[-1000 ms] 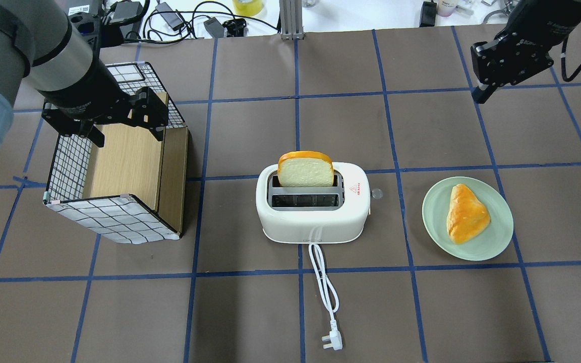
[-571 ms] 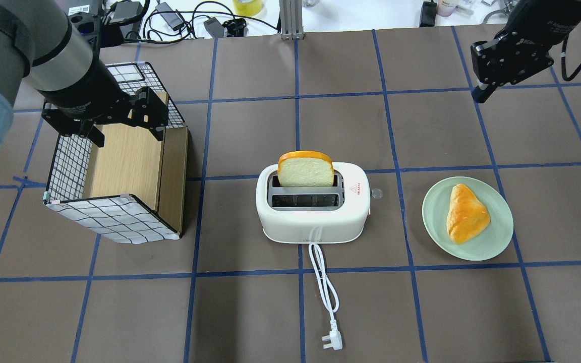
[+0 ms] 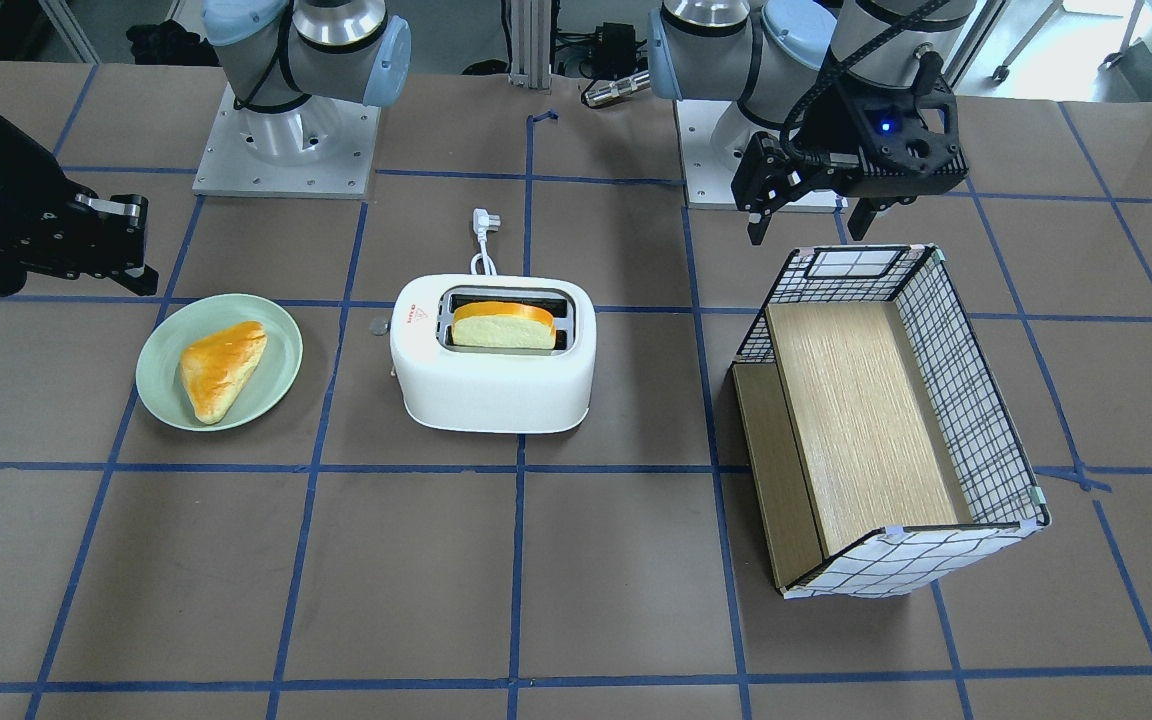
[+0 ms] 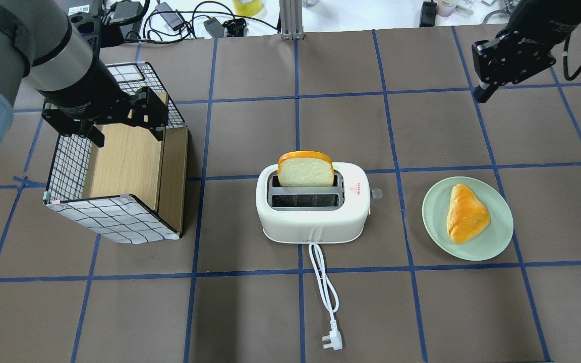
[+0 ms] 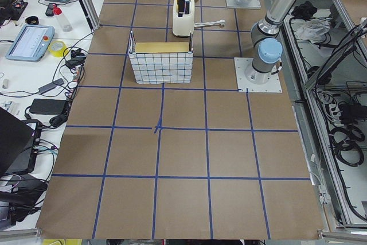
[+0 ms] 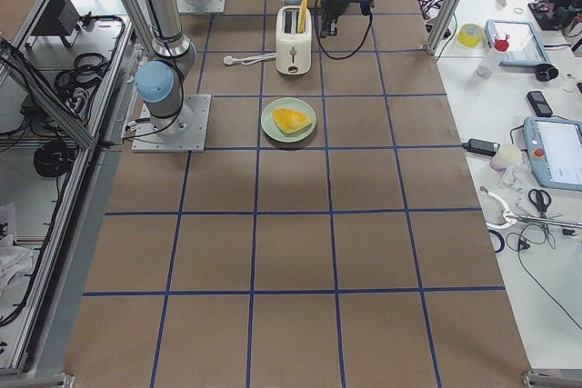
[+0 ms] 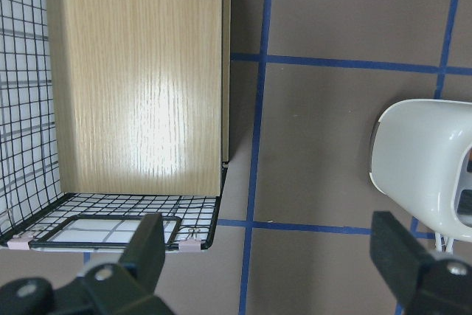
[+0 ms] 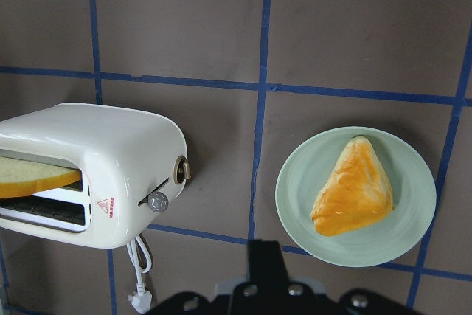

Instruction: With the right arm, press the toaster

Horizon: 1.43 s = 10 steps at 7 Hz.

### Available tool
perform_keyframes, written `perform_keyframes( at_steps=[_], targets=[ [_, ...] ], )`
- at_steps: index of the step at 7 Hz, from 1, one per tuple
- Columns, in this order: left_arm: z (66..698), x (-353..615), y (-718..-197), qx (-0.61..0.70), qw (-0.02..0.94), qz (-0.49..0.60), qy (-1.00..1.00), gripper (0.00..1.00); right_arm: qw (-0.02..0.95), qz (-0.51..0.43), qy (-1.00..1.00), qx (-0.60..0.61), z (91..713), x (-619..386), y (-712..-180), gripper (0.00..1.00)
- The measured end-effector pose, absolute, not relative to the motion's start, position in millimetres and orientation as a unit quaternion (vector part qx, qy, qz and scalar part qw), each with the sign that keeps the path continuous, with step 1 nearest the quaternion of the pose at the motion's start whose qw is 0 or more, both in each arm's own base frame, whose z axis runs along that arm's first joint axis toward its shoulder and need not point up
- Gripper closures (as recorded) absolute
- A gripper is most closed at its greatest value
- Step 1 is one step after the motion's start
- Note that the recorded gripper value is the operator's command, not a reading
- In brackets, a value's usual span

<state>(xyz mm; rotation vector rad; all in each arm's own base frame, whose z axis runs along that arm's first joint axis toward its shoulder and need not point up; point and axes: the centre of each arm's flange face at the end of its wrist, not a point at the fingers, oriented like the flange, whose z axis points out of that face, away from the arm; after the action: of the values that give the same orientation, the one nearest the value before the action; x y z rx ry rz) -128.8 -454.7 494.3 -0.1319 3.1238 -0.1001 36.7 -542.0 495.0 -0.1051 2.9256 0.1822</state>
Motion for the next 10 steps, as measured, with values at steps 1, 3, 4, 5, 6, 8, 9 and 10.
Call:
perform_keyframes(
  at_steps=[1,3,4,5,6,8,9,10],
  targets=[
    [494.3,-128.8,-454.7,-0.042,0.007,-0.032,0.999,0.00,0.084,0.060,0.994,-0.032,500.1,47.2,-538.3,1.00],
    [494.3,-128.9,-454.7,-0.042,0.006,-0.032,0.999,0.00,0.029,0.035,0.999,-0.012,504.9,95.7,-537.7,1.00],
    [494.3,-128.9,-454.7,-0.042,0.006,-0.032,0.999,0.00,0.016,0.016,1.000,0.003,506.1,114.6,-538.5,0.99],
    [494.3,-128.9,-454.7,-0.042,0.006,-0.032,0.999,0.00,0.008,0.002,1.000,0.016,506.1,123.0,-540.0,0.79],
    [494.3,-128.9,-454.7,-0.042,0.006,-0.032,0.999,0.00,0.003,-0.009,1.000,0.021,506.1,126.8,-541.8,0.09],
    [494.3,-128.8,-454.7,-0.042,0.007,-0.032,0.999,0.00,0.001,-0.029,0.999,0.021,506.9,128.4,-547.8,0.00],
    [494.3,-128.9,-454.7,-0.042,0.006,-0.032,0.999,0.00,0.001,-0.035,0.999,0.022,507.5,128.4,-549.5,0.00],
    [494.3,-128.8,-454.7,-0.042,0.007,-0.032,0.999,0.00,0.001,-0.038,0.999,0.022,507.9,128.4,-550.1,0.00]
  ],
)
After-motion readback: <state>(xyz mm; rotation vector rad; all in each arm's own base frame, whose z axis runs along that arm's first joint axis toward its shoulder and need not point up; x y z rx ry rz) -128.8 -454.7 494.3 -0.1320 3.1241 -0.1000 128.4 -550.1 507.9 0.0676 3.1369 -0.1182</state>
